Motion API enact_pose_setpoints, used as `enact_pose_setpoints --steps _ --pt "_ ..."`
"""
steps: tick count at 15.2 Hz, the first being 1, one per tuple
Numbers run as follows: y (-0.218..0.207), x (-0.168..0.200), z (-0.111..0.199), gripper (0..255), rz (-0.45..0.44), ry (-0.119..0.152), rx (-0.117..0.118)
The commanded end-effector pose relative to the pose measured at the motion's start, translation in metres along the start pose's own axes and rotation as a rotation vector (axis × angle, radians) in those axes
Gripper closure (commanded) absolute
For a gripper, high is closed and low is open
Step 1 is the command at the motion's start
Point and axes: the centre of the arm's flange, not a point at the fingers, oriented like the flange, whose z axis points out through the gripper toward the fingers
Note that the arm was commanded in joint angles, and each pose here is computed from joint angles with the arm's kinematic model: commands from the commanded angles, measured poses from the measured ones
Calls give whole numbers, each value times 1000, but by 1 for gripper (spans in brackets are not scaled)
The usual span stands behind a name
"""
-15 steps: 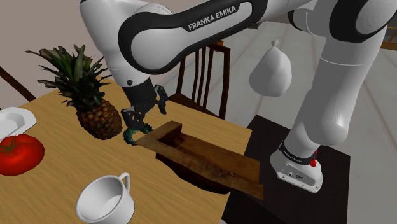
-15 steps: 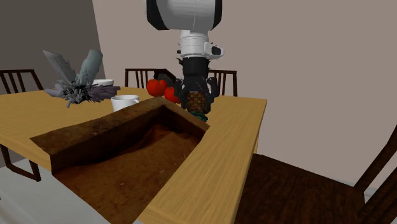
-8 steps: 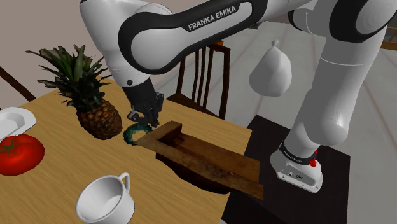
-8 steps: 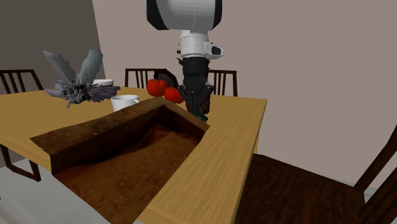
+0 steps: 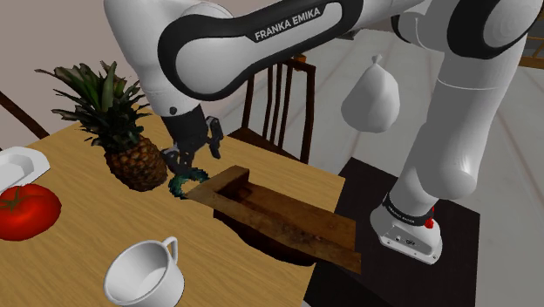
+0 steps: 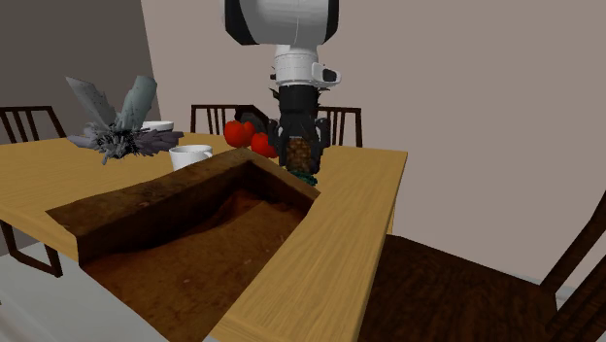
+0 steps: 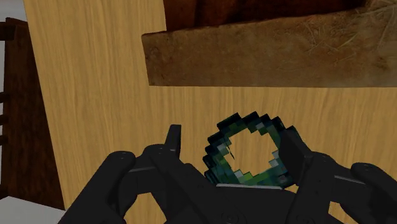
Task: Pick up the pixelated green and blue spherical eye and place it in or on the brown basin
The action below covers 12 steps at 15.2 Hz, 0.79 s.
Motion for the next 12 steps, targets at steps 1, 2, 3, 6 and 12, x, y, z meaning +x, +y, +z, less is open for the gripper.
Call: enact_pose_setpoints --steps 1,2,3,6,12 --pt "-12 9 -8 0 -50 49 27" --pt "-17 14 -13 0 -77 76 42" --pt "-20 16 -15 0 -88 86 48" --pt "-20 17 1 0 -88 86 48" --pt "-22 19 25 0 -88 86 48"
